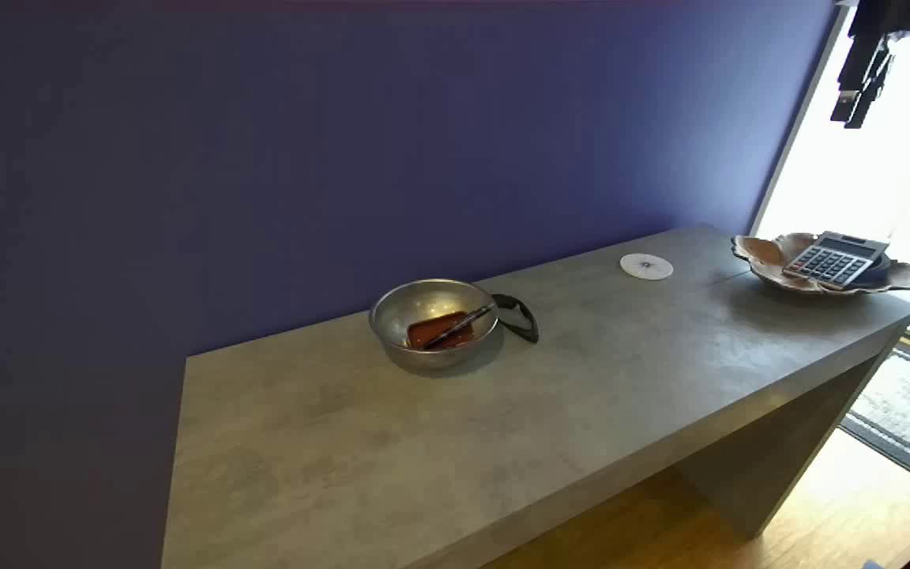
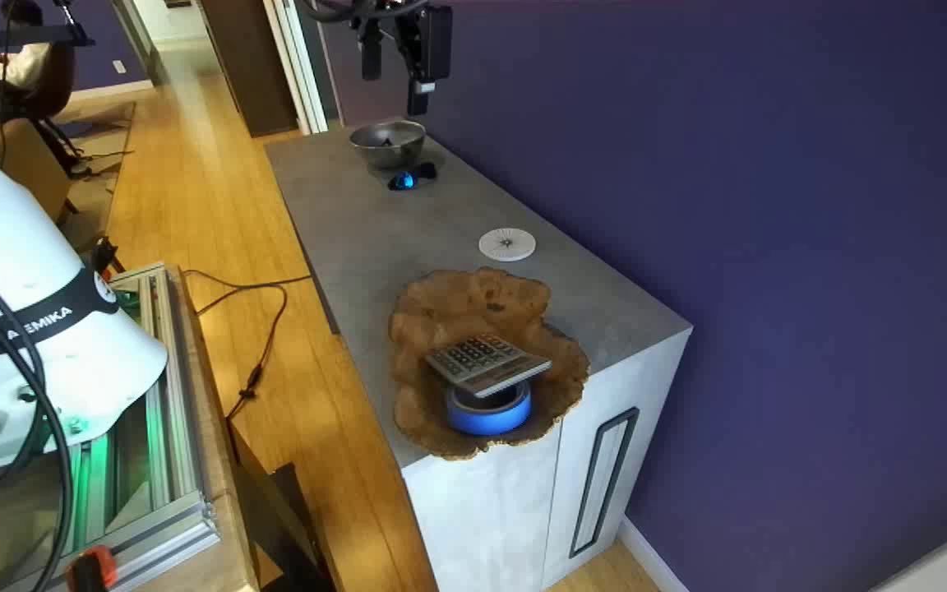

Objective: Pick up the sun glasses and put them in the brown bowl

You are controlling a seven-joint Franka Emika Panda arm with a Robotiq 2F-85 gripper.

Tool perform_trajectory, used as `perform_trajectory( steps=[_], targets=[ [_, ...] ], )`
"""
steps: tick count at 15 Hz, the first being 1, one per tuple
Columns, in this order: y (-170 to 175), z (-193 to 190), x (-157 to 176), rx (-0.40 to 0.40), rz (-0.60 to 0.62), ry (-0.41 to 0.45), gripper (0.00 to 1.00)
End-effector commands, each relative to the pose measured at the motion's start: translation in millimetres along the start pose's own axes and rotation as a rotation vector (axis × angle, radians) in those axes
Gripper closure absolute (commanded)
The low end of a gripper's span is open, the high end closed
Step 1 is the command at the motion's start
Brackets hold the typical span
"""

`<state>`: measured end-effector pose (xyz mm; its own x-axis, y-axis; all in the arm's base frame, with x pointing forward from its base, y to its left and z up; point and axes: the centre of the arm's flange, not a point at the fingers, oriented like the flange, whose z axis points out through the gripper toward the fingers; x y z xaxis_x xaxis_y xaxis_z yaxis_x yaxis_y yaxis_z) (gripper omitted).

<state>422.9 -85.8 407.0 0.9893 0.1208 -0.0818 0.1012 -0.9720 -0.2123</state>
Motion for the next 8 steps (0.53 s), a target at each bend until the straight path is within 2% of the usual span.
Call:
perform_trajectory(
  steps=[1, 7, 8],
  targets=[
    [0.0, 0.0, 0.0, 0.000, 0.000, 0.000, 0.00],
    [0.0, 0.1, 0.0, 0.000, 0.000, 0.000, 0.00],
    [-6.7, 7.4, 1.6, -0.008, -0.053, -0.023, 0.00]
  ],
)
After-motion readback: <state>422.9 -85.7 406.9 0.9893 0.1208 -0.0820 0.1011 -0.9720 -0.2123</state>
